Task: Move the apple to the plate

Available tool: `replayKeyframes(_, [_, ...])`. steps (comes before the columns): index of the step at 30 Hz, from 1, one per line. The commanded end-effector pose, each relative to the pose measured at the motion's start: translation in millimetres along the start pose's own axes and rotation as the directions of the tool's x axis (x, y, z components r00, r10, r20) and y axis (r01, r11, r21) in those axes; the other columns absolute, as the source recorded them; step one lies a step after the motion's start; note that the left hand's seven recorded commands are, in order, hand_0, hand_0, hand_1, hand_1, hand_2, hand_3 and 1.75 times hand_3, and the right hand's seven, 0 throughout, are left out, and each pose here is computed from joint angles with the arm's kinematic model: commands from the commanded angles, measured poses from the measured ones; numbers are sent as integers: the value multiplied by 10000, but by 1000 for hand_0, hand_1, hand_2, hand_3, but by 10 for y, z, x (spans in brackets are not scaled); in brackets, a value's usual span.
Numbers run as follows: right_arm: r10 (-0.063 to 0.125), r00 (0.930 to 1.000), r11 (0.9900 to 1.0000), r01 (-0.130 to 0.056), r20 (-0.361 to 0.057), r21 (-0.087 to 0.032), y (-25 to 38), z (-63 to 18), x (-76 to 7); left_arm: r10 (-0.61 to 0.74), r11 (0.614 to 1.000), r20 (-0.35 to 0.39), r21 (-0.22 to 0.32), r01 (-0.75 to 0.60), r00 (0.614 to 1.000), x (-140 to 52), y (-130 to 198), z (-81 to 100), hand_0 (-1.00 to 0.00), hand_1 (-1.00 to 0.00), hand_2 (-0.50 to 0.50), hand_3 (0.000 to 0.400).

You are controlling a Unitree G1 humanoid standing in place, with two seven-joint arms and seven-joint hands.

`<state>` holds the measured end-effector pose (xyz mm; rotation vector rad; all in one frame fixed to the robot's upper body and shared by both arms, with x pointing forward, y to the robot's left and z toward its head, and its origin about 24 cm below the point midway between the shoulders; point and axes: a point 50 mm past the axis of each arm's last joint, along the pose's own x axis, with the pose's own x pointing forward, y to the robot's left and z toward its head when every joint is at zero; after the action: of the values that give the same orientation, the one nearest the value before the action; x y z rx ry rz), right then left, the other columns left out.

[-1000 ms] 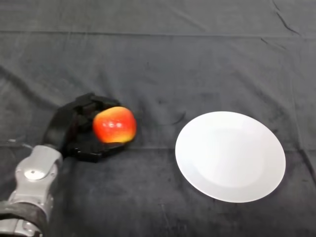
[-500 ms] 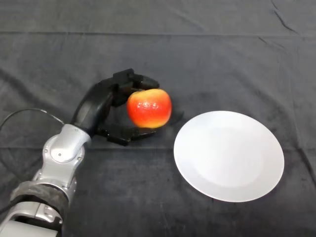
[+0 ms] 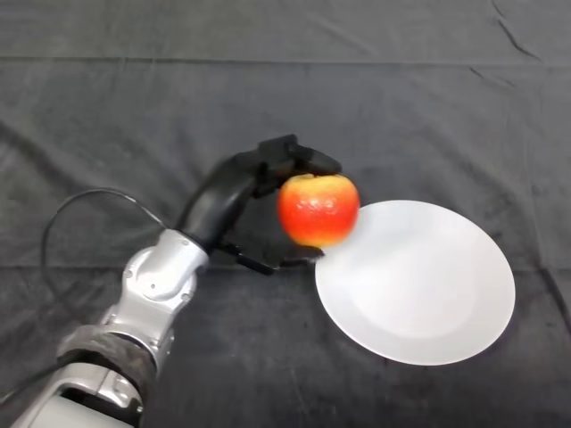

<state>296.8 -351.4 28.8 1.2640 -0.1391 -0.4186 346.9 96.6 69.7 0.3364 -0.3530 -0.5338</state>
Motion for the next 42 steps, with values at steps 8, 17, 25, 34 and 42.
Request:
replayKeyframes(8, [235, 9992, 9997, -237, 310, 81, 76, 77, 28, -1368, 9877, 1425, 949, 1240, 9803, 302, -206, 343, -1000, -1000, 0, 400])
replayKeyframes(17, [236, 9992, 9997, -239, 310, 86, 76, 77, 28, -2513, 9628, 990, 1275, 2382, 9628, 312, -450, 313, -1000, -1000, 0, 400])
replayKeyframes(25, [237, 9992, 9997, -240, 311, 89, 76, 77, 29, -3274, 9358, 590, 1582, 3150, 9430, 312, -593, 295, 0, -322, 161, 129])
replayKeyframes(34, [238, 9992, 9997, -241, 311, 91, 76, 77, 29, -3451, 9245, 194, 1793, 3363, 9384, 275, -603, 240, 0, 0, 0, 0])
replayKeyframes(42, [239, 9992, 9997, -242, 311, 91, 76, 77, 29, -3145, 9326, 72, 1887, 3075, 9492, 237, -502, 199, 0, 0, 0, 0])
